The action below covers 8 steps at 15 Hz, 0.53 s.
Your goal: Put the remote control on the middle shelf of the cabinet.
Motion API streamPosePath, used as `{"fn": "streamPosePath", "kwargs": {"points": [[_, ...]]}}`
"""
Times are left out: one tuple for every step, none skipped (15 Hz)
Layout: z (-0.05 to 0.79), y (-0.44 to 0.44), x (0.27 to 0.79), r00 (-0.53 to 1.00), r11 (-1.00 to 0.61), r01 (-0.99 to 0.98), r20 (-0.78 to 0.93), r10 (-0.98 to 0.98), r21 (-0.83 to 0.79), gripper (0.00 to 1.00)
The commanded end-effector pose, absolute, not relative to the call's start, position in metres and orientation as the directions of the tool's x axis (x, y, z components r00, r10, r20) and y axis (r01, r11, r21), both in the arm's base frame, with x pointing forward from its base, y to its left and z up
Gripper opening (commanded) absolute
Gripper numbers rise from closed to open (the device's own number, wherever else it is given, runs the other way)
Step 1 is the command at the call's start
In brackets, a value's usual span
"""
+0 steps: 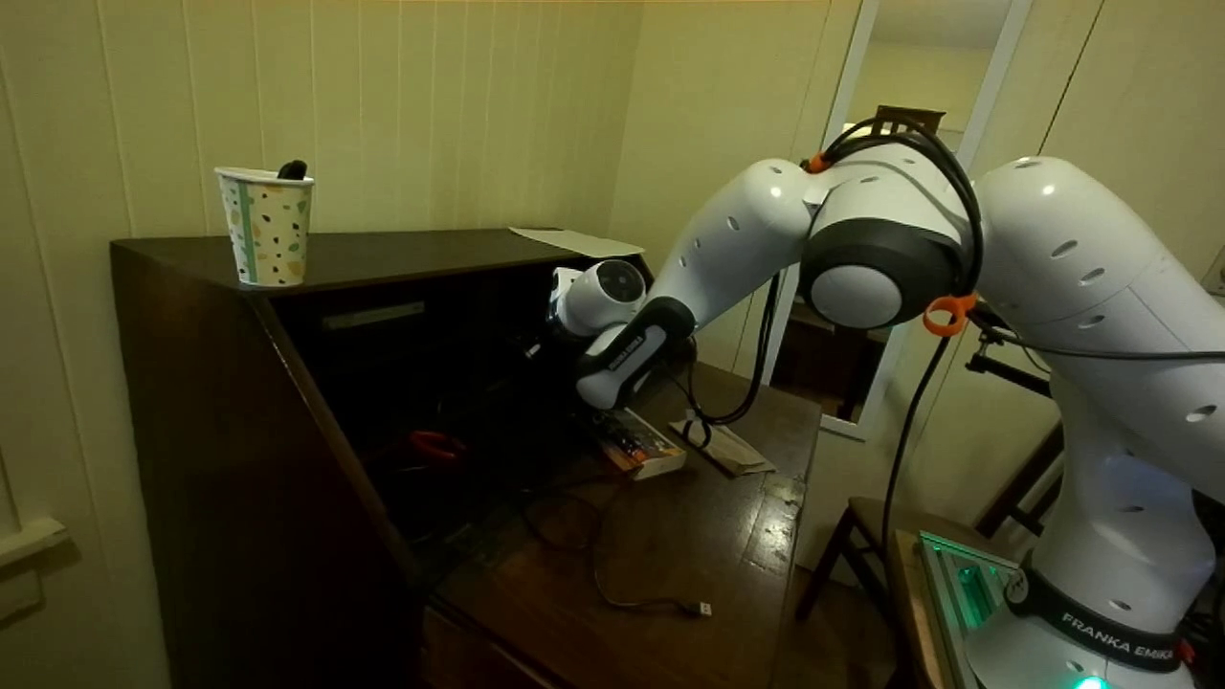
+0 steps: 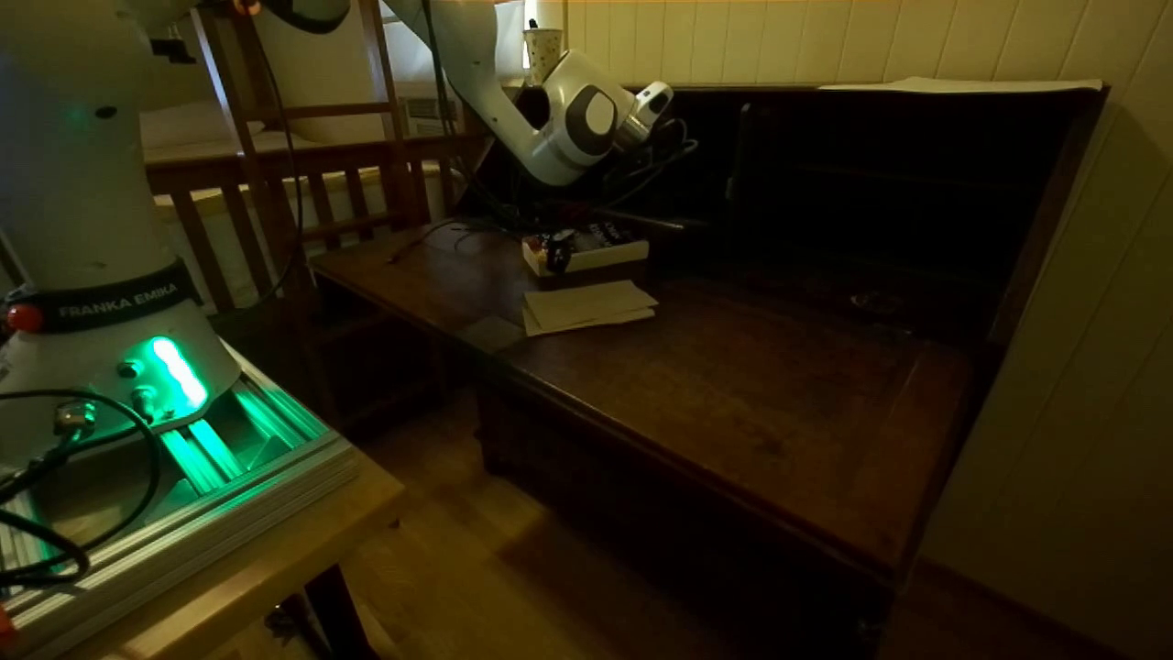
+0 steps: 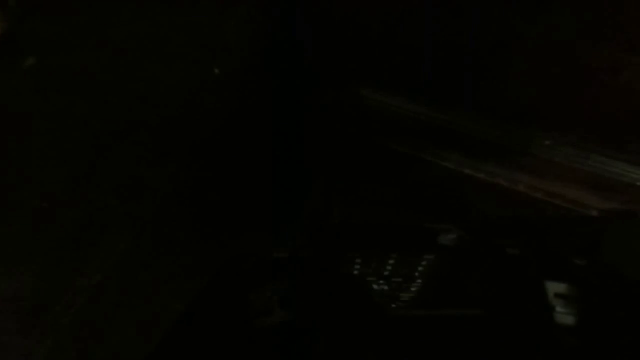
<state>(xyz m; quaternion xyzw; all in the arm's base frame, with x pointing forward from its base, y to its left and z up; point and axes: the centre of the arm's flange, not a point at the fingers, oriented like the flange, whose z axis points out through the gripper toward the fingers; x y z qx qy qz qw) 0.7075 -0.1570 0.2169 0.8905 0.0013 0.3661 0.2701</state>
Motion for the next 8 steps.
{"fn": "streamPosePath", "kwargs": {"points": [[0.21, -0.151, 0.725, 0.673, -0.856, -0.212, 0.705, 0.222, 0.472, 0.36], [0.208, -0.149, 0.728, 0.666, -0.86, -0.205, 0.711, 0.226, 0.467, 0.36], [0.206, -0.148, 0.733, 0.662, -0.86, -0.201, 0.713, 0.233, 0.468, 0.36], [0.205, -0.147, 0.737, 0.658, -0.859, -0.201, 0.714, 0.237, 0.471, 0.36], [0.204, -0.147, 0.741, 0.657, -0.859, -0.203, 0.716, 0.237, 0.47, 0.36], [0.203, -0.147, 0.744, 0.654, -0.859, -0.201, 0.717, 0.24, 0.471, 0.36], [0.203, -0.148, 0.749, 0.649, -0.857, -0.204, 0.721, 0.244, 0.474, 0.36], [0.202, -0.149, 0.752, 0.644, -0.855, -0.206, 0.724, 0.247, 0.476, 0.36]]}}
